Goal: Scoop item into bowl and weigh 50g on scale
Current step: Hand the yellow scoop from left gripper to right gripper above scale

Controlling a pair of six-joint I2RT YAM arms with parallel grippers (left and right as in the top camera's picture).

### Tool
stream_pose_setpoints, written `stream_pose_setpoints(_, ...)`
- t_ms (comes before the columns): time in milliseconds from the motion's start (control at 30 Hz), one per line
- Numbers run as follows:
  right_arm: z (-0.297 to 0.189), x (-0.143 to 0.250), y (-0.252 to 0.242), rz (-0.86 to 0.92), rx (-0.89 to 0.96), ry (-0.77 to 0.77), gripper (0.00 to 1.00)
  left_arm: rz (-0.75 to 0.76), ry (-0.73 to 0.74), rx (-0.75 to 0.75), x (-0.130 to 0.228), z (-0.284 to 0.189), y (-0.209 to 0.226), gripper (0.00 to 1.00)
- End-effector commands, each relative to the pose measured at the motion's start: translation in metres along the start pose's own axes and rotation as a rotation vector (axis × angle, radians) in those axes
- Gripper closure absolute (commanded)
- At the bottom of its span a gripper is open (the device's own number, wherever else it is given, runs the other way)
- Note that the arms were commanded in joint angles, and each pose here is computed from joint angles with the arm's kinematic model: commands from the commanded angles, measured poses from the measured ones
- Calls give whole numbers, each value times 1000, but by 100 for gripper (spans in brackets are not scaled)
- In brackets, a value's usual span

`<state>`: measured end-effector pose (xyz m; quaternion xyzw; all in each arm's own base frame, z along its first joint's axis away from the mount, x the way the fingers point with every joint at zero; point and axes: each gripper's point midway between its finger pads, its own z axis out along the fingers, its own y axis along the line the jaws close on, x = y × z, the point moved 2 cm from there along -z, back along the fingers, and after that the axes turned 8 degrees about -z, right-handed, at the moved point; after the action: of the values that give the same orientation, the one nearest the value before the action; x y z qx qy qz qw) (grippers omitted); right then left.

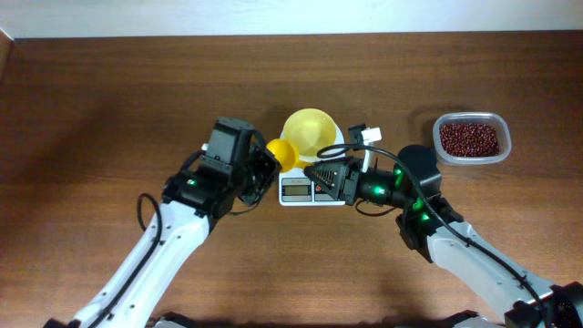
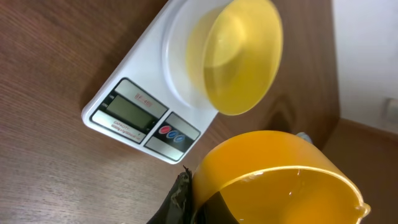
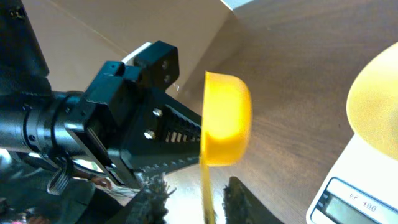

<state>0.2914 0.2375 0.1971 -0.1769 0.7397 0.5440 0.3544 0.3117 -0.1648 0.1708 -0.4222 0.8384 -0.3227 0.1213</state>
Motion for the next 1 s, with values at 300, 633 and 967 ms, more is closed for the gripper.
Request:
stream_pose_setpoints(300, 3, 6, -5, 32, 23, 33, 81, -10, -24, -35, -4, 10, 3, 100)
stream_pose_setpoints(633, 3, 6, -5, 31, 24, 32, 89, -3, -21, -44, -4, 10, 5, 100)
stream_pose_setpoints(967, 3, 4, -8, 30, 43, 20, 93, -8, -17, -64, -3, 10, 10, 100)
